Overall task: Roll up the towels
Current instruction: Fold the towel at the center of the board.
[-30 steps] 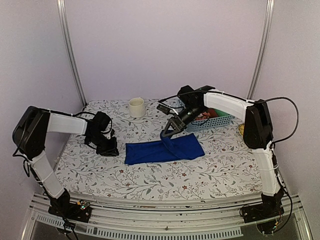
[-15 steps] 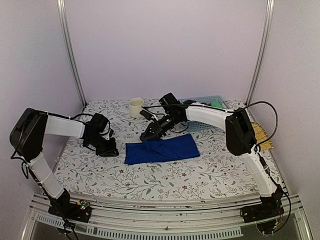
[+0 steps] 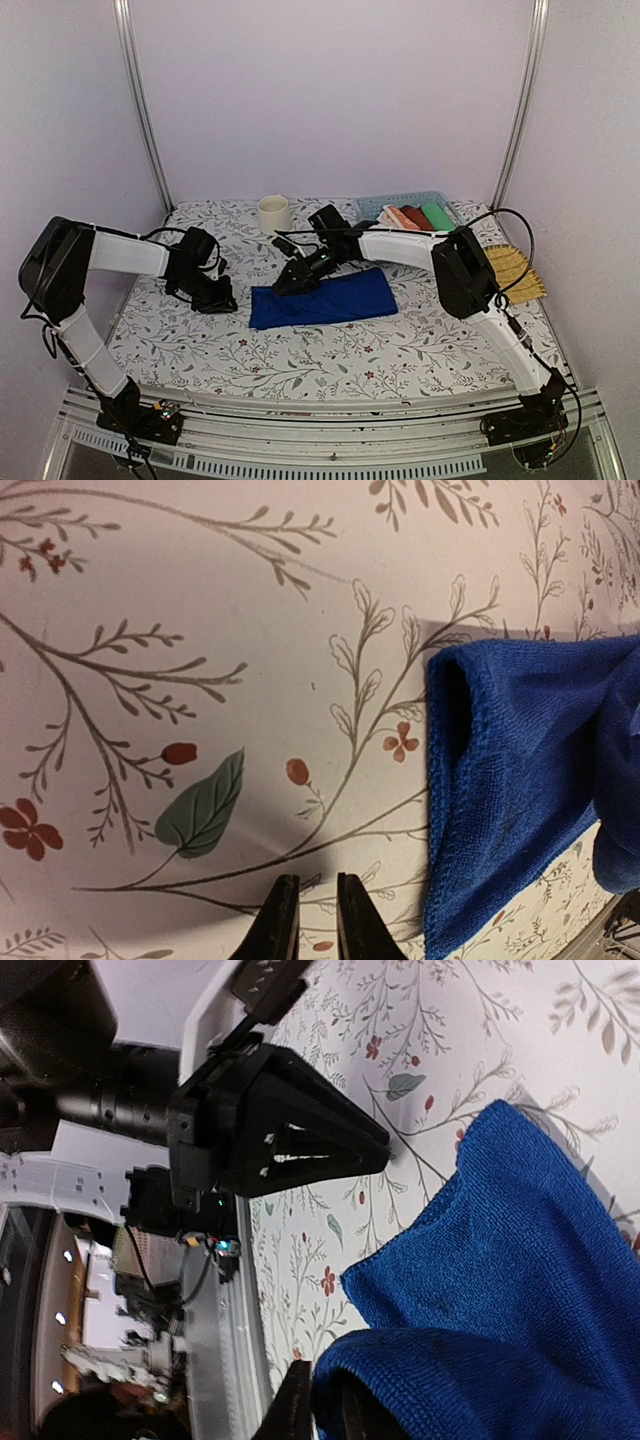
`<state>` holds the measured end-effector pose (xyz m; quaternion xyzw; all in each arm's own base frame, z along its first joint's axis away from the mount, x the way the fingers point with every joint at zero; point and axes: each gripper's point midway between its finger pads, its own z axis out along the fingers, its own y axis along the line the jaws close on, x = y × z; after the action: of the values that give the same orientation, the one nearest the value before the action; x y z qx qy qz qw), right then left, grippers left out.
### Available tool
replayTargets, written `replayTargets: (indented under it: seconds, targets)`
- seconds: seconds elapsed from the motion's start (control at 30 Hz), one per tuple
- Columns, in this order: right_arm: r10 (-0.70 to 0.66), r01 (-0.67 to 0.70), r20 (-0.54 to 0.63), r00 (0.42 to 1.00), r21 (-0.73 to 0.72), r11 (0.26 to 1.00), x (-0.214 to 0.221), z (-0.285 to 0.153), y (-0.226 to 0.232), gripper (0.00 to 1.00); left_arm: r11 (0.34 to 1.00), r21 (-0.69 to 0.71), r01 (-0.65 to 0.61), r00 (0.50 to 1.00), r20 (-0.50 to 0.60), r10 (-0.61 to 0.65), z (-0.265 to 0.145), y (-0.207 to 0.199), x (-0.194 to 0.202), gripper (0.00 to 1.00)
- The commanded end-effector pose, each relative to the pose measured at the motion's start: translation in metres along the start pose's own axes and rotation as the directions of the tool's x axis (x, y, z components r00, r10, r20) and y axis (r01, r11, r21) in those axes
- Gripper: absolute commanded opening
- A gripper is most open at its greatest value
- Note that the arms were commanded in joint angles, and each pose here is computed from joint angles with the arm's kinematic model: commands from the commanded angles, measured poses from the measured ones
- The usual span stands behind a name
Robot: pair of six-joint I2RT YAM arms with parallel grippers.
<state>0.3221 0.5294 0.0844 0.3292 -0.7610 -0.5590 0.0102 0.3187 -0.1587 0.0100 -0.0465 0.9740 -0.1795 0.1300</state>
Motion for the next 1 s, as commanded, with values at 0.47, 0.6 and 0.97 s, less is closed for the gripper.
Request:
replayTargets:
  seconds: [0.47, 0.6, 0.97]
  targets:
    - [-0.27, 0.267, 0.036, 0.962, 0.059, 0.962, -0.003, -0.071, 0.072, 0.59, 0.987, 0.046, -0.152, 0.98, 0.137, 0.145, -0.036, -0.046, -0.019, 0.26]
    - [-0.312, 0.308, 0.011, 0.95, 0.127, 0.943, 0.003, -0.094, 0.064, 0.59, 0.943, 0.147, -0.299, 0.937, 0.23, 0.261, -0.049, -0.088, -0.027, 0.37]
    - [-0.376, 0.413, -0.191, 0.906, 0.582, 0.7, 0.048, -0.16, -0.03, 0.53, 0.793, 0.203, -0.575, 0.81, 0.273, 0.518, -0.048, -0.149, -0.019, 0.46]
